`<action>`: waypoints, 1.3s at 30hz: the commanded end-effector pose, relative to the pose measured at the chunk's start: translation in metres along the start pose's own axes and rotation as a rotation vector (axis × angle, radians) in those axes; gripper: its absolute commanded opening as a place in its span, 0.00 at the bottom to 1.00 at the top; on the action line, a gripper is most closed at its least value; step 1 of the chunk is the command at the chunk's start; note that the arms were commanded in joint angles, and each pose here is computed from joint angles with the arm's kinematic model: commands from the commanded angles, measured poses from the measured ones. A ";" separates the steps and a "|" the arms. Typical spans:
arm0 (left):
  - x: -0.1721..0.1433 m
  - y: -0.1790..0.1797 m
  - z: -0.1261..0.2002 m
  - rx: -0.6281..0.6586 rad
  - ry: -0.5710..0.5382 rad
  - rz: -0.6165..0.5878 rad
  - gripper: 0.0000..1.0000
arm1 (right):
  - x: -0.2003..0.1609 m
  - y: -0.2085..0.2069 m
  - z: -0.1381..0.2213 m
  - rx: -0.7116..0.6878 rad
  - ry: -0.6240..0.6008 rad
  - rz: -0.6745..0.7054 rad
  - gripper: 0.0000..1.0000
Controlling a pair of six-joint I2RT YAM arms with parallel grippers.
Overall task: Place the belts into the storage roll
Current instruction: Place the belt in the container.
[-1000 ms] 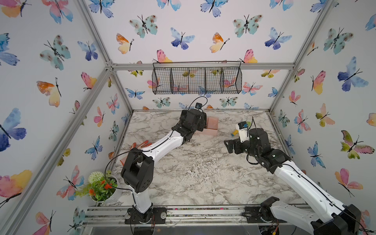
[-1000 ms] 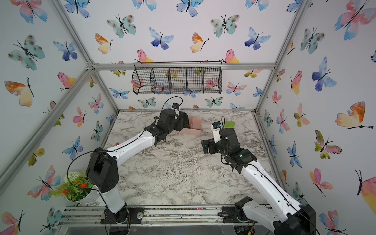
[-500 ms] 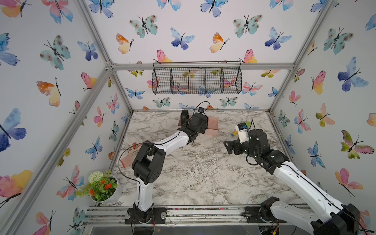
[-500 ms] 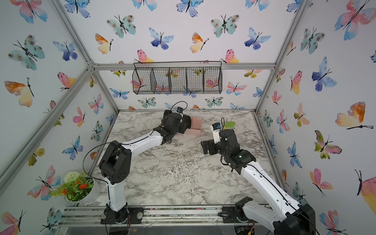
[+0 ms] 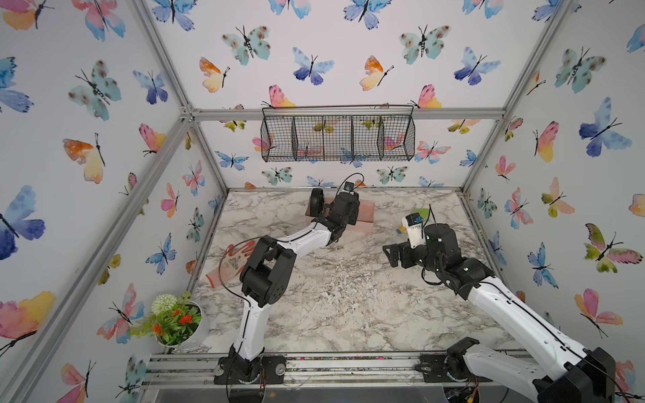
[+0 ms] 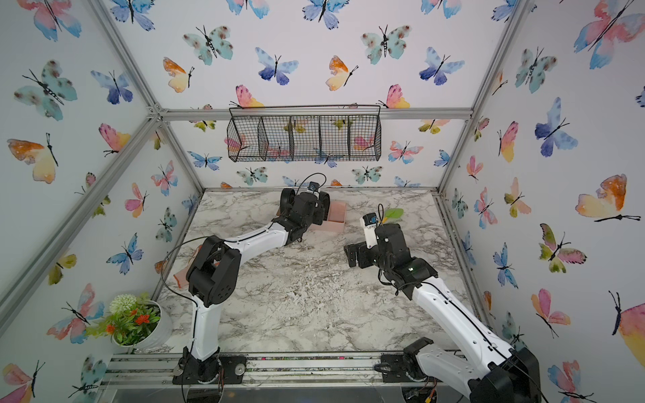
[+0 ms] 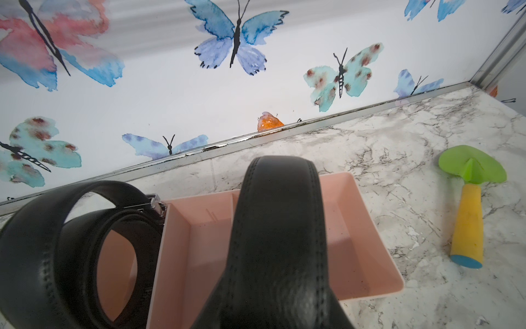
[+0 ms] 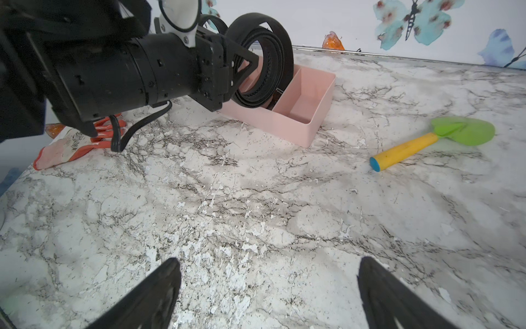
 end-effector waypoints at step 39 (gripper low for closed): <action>-0.049 -0.011 -0.071 -0.009 0.167 0.075 0.10 | -0.014 -0.004 -0.009 0.023 0.022 -0.023 0.99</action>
Point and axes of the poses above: each gripper's point midway between its finger pads, its own z axis back along the fingers, its own y axis along the line the jaws close on, x = y × z, the point moved 9 cm from there along z, back along the fingers, and after that the axes turned 8 degrees about -z, right-handed, at the moved point
